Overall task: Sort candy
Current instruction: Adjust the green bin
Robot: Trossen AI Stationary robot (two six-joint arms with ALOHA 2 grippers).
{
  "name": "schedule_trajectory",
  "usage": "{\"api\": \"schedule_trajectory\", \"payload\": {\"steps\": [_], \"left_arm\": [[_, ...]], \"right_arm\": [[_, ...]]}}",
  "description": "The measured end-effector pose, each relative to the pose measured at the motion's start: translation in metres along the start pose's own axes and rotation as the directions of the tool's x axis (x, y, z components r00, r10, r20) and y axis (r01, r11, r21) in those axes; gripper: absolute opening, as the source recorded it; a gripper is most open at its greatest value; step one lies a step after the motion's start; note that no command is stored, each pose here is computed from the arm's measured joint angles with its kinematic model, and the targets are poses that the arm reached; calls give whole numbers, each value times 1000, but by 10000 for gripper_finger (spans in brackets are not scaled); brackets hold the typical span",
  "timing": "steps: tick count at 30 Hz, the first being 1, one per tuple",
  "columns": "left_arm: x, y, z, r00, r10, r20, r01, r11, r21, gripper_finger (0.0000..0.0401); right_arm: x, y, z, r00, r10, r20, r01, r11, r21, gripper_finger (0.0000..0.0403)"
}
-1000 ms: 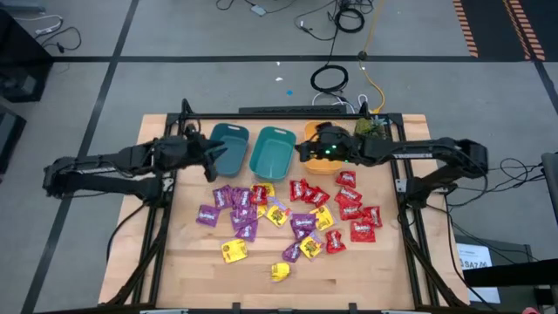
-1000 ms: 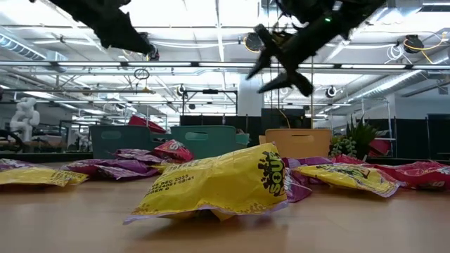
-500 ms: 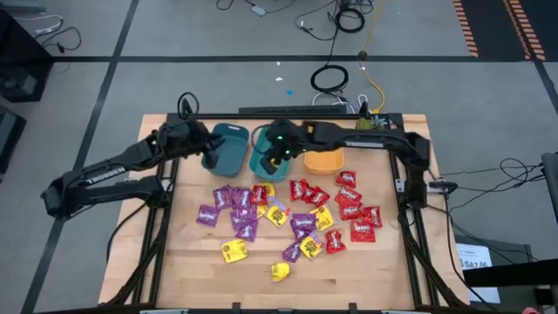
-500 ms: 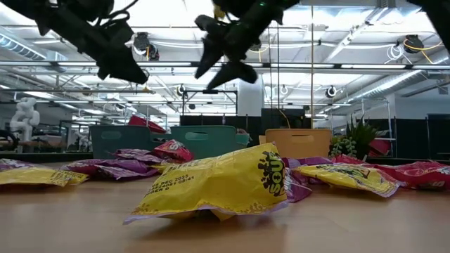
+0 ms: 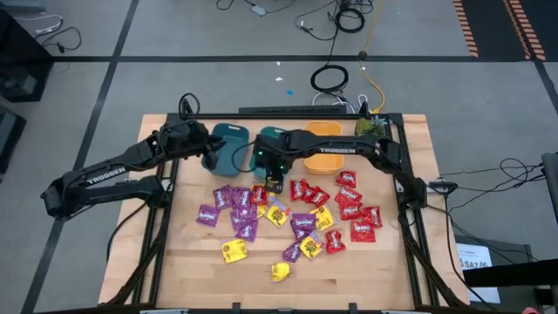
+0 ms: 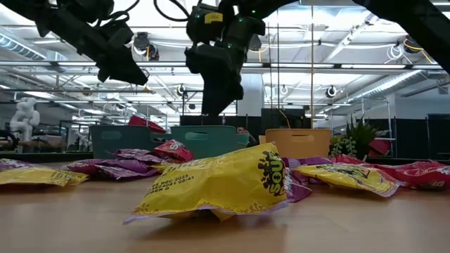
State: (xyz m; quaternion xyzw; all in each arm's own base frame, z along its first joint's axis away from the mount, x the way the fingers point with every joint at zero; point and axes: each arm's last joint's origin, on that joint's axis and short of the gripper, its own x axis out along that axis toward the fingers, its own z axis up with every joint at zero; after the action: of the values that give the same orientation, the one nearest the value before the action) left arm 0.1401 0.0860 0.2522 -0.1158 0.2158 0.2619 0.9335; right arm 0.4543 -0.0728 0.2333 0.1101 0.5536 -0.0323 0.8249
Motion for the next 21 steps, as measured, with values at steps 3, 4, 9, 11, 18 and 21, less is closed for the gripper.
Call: {"api": "schedule_trajectory", "payload": {"steps": [3, 4, 9, 11, 18, 21], "left_arm": [[0, 0, 0, 1000, -1, 0, 1, 1000, 0, 107], [0, 0, 0, 1000, 0, 0, 0, 1000, 0, 107], [0, -1, 0, 1000, -17, -2, 17, 1000, -1, 107], [0, -1, 0, 999, -33, -4, 33, 999, -1, 107], [0, -2, 0, 997, -82, -10, 82, 997, -2, 107], [0, -3, -1, 996, -93, -13, 93, 996, -3, 107]], "right_arm": [[10, 0, -1, 1000, -4, -25, 4, 1000, -28, 174], [12, 0, -2, 999, -13, -33, 12, 999, -36, 168], [17, -2, -4, 996, -77, -51, 73, 994, -76, 127], [19, -3, -4, 995, -81, -56, 75, 993, -91, 108], [20, -3, -9, 991, -83, -104, 65, 983, -170, 28], [20, -3, -12, 987, -89, -135, 61, 979, -196, 7]]}}
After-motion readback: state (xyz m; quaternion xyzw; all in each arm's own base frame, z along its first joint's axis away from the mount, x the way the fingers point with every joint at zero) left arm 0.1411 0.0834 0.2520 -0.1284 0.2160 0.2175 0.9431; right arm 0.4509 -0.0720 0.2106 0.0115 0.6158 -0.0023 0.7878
